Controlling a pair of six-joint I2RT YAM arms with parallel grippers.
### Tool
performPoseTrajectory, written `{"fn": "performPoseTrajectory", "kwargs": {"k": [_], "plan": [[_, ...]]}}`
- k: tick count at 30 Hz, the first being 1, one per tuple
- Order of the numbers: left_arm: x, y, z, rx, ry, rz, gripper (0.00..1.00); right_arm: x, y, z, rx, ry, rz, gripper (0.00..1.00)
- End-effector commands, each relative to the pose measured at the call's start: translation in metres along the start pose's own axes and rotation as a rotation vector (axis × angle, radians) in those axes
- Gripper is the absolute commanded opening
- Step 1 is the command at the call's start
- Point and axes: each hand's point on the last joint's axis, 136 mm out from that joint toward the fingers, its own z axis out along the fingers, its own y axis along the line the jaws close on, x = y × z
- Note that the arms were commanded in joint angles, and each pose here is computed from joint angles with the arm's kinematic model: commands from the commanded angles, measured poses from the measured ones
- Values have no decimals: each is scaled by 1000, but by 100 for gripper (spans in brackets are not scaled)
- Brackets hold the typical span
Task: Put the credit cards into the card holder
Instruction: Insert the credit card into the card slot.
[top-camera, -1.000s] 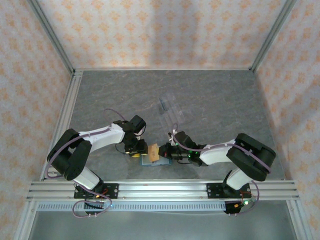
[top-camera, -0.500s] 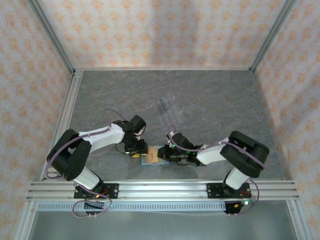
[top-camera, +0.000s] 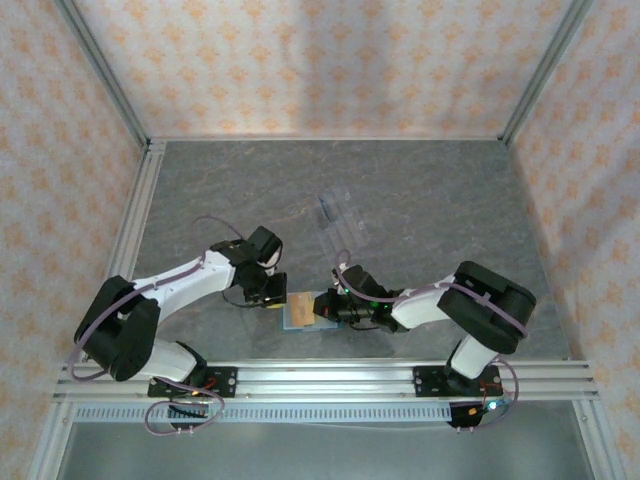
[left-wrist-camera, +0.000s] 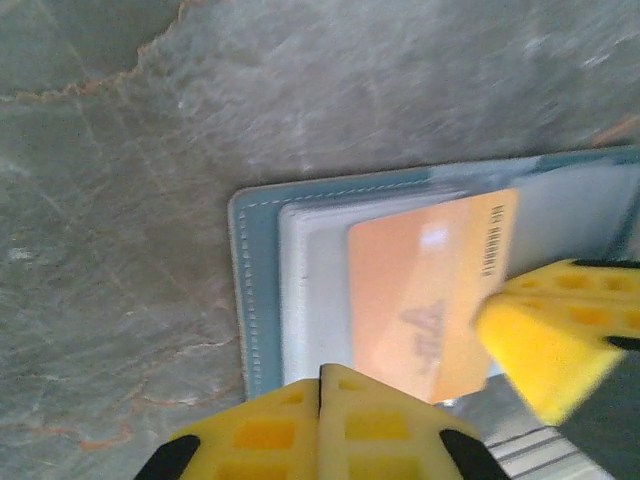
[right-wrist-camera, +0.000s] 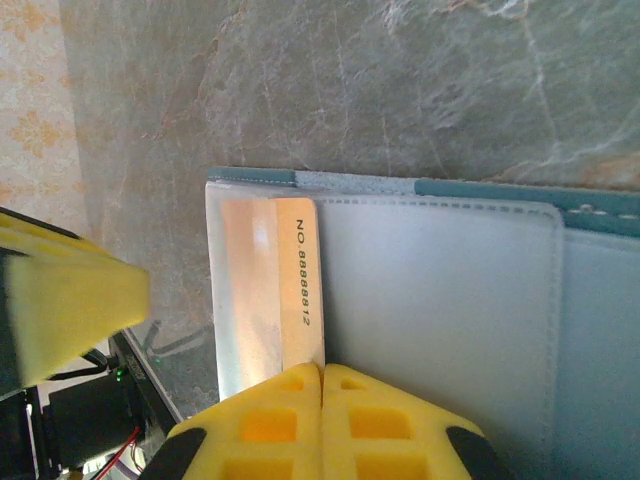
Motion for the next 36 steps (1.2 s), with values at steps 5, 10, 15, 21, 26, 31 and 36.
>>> {"fn": "performPoseTrajectory", "kwargs": {"k": [5, 10, 15, 21, 26, 31, 36], "plan": [[10, 18, 28, -31, 69, -22, 0, -3, -4, 6, 39, -11, 28, 0], [14, 25, 41, -45, 93, -29, 0, -3, -2, 9, 38, -6, 28, 0], [18, 27, 50, -48, 106, -39, 0, 1, 4, 17, 35, 8, 17, 0], [20, 28, 48, -51, 102, -36, 0, 5, 10, 23, 33, 18, 8, 0], [20, 27, 47, -50, 97, -35, 0, 9, 13, 24, 31, 17, 1, 1], [20, 28, 47, -56, 95, -38, 0, 9, 18, 20, 20, 8, 3, 7], [20, 31, 47, -69, 94, -36, 0, 7, 29, 13, 20, 12, -16, 21]]}}
